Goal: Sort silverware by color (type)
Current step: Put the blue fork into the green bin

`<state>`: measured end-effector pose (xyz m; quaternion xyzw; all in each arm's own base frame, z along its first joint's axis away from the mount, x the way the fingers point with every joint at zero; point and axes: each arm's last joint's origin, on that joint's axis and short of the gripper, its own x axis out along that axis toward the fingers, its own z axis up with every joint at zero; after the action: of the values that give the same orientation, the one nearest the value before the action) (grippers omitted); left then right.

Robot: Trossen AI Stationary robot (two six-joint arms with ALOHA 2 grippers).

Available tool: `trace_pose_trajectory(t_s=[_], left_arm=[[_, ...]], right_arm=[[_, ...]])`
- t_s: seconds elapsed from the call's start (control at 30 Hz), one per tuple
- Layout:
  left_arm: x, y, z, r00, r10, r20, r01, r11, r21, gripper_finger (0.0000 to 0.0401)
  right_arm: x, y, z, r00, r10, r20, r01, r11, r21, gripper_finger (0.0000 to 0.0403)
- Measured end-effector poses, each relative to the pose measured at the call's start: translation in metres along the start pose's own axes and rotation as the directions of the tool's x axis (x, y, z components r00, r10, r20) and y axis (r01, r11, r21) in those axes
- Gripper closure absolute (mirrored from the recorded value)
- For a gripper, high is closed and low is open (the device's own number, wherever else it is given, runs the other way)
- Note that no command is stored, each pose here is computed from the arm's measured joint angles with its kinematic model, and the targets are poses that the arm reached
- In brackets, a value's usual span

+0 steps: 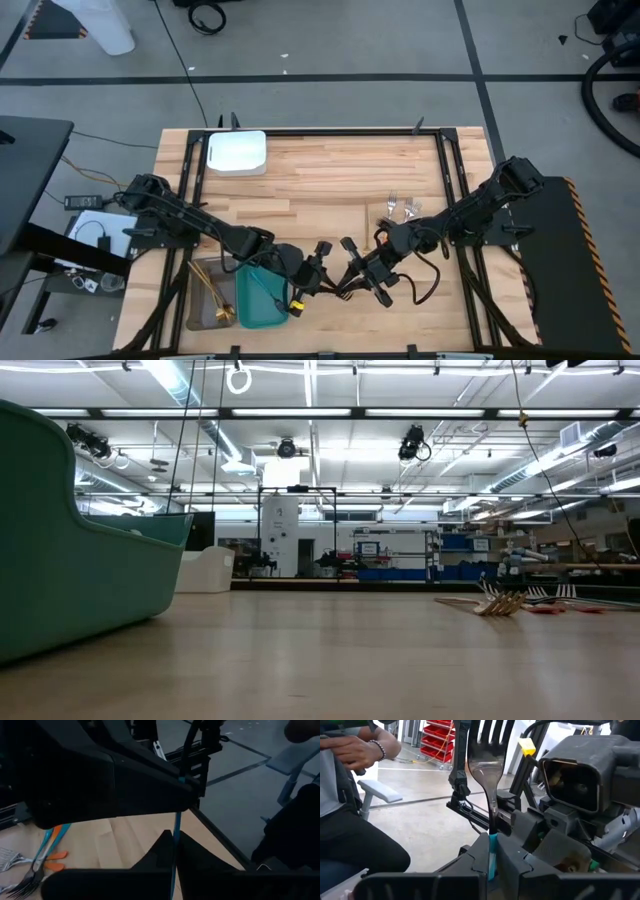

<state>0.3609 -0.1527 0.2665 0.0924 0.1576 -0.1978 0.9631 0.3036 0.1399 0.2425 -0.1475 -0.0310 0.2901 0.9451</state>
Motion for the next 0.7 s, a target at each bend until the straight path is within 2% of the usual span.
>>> trace_pose_trajectory(t_s=[0.23, 0.43, 0.6, 0.7], left_arm=[[-0.005, -0.001, -0.002, 0.998, -0.001, -0.057, 0.002, 1.000, 0.023, 0.0388], [-0.028, -0.010, 0.002, 0.984, 0.030, -0.174, -0.021, 0.998, 0.053, 0.0389], [-0.053, -0.022, -0.001, 0.942, 0.078, -0.325, -0.045, 0.993, 0.109, 0.0389], [-0.066, -0.032, -0.009, 0.888, 0.104, -0.448, -0.034, 0.986, 0.163, 0.0389]], right_arm=[[0.000, 0.000, -0.008, 0.993, -0.053, -0.102, 0.061, 0.996, 0.073, 0.0320], [-0.001, 0.001, -0.012, 0.984, -0.081, -0.159, 0.098, 0.990, 0.101, 0.0262], [-0.003, 0.000, -0.021, 0.945, -0.171, -0.278, 0.208, 0.972, 0.109, 0.0234], [-0.005, 0.000, -0.028, 0.909, -0.216, -0.356, 0.277, 0.953, 0.127, 0.0230]])
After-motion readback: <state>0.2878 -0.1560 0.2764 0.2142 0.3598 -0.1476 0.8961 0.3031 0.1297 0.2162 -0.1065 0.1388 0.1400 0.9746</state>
